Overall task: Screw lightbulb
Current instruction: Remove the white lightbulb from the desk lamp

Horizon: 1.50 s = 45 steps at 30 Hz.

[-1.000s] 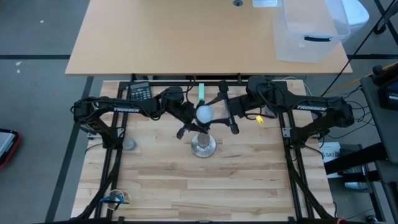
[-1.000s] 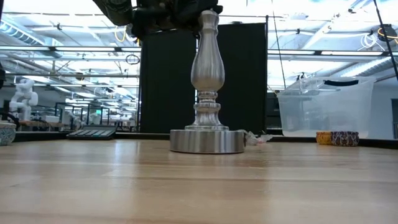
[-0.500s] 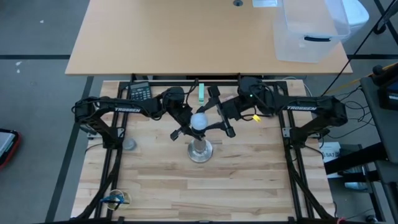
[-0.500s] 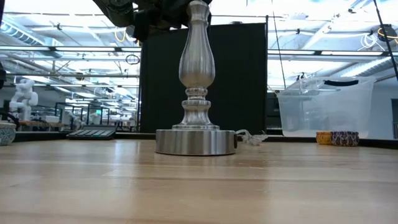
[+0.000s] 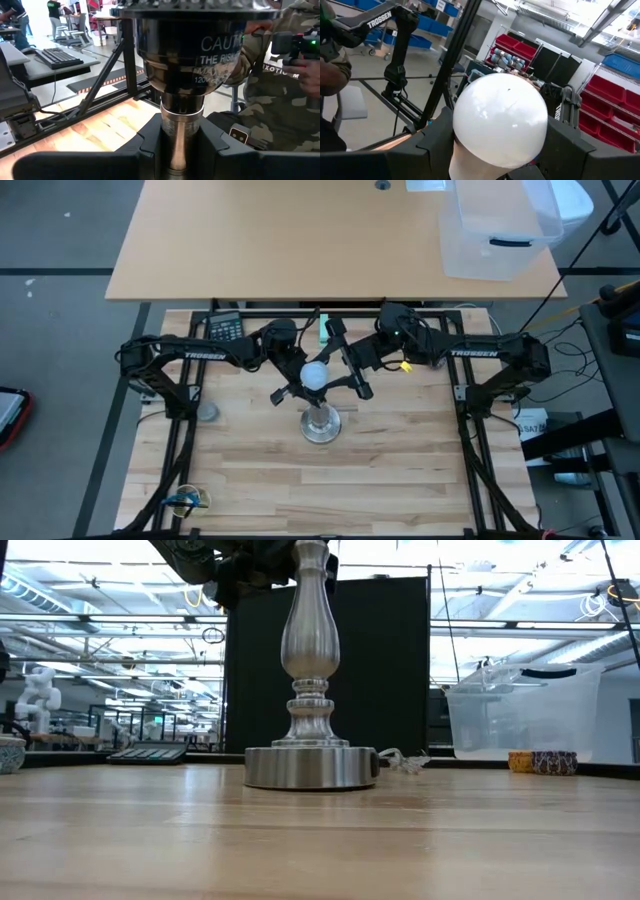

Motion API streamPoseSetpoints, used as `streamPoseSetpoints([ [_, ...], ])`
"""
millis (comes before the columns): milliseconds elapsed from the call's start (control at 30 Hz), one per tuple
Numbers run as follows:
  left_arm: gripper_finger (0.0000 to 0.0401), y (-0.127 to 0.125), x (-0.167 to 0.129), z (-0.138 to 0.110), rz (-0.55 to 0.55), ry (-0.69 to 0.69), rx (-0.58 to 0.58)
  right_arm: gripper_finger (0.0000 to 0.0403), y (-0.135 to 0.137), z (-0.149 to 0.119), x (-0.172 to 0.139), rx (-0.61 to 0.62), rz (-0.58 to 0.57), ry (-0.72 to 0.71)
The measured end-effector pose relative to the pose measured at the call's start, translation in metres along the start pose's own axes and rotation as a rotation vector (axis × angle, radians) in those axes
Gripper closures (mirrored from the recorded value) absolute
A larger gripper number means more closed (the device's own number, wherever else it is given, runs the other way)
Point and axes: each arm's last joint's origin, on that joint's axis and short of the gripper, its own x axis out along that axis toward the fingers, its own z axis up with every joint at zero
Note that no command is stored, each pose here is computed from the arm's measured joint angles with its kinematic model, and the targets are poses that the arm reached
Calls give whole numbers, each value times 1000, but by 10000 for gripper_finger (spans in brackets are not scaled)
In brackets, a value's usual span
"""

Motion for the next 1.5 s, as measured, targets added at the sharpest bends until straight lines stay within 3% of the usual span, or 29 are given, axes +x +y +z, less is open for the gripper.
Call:
streamPoseSetpoints([
  [933, 330, 2, -2, -1, 31, 11, -17, 166, -2, 6, -3, 26, -64, 14],
  [1167, 330, 2, -3, -1, 44, 15, -19, 111, 1, 9, 0, 43, -158, 61],
  [1333, 330, 2, -2, -1, 56, 18, -21, 63, 6, 13, 3, 43, -159, 57],
  [1500, 330, 4, -3, -2, 92, 26, -36, 49, 12, 20, 4, 50, -202, 86],
])
